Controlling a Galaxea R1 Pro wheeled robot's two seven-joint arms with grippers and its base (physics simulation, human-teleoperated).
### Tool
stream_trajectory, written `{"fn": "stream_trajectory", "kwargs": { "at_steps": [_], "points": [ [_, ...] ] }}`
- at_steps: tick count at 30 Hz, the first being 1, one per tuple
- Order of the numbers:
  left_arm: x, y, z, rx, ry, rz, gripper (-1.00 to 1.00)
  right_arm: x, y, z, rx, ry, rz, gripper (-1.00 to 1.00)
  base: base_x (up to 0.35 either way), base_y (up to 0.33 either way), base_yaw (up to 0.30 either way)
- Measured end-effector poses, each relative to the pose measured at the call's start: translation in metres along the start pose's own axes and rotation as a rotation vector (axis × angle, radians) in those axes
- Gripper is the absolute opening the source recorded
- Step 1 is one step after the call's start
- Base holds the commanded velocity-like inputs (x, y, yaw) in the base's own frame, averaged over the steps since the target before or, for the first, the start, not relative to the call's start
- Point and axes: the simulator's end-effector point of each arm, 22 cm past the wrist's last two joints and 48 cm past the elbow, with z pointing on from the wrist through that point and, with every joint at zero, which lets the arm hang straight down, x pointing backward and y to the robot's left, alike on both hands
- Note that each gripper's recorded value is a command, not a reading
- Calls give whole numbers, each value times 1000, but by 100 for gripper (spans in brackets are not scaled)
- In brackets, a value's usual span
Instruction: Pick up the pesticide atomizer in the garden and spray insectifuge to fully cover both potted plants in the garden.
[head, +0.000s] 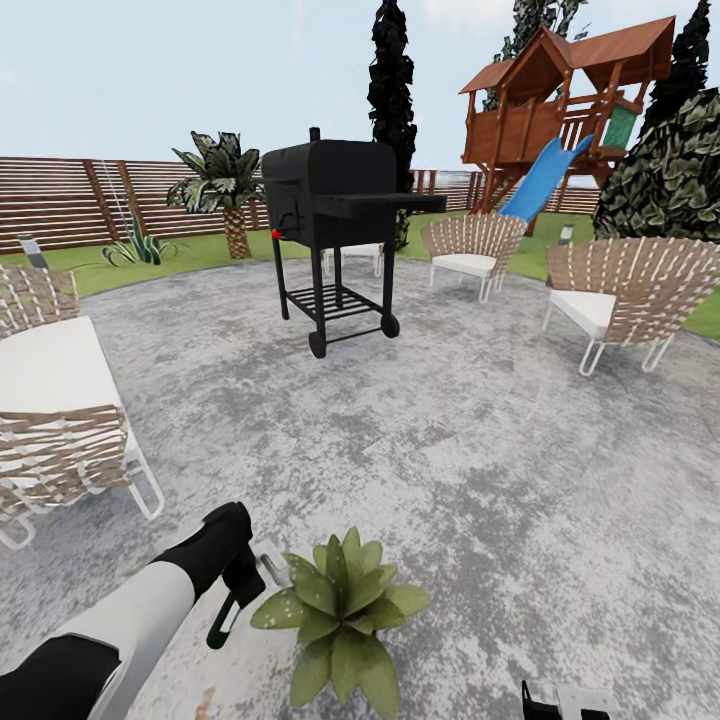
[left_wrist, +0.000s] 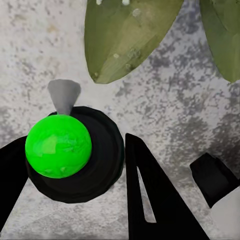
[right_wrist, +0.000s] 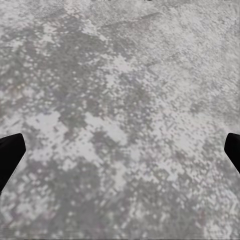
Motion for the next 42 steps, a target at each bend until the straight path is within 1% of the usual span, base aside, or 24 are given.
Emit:
{"fn": "stream_trajectory", "kwargs": {
  "at_steps": [8, 19, 23, 31, 37, 42],
  "points": [
    [2, -5, 3, 6, 5, 3, -100, 0, 0, 0, 0, 0, 0, 100, 268, 0, 0],
    [15, -4, 10, 10, 27, -3, -100, 0, 1, 0, -1, 1, 1, 100, 15, 0, 0],
    [12, -2, 8, 6, 18, -4, -100, 0, 1, 0, -1, 0, 1, 100, -4, 0, 51],
    [11, -1, 8, 4, 14, -5, -100, 1, 2, 0, -3, 2, 2, 100, -233, -141, 256],
    [9, -3, 8, 6, 11, -3, -100, 0, 2, 0, -2, 1, 1, 100, -275, -185, 31],
    [10, -2, 7, 4, 12, -5, -100, 0, 2, 0, -2, 1, 1, 100, -37, -262, 0]
  ]
}}
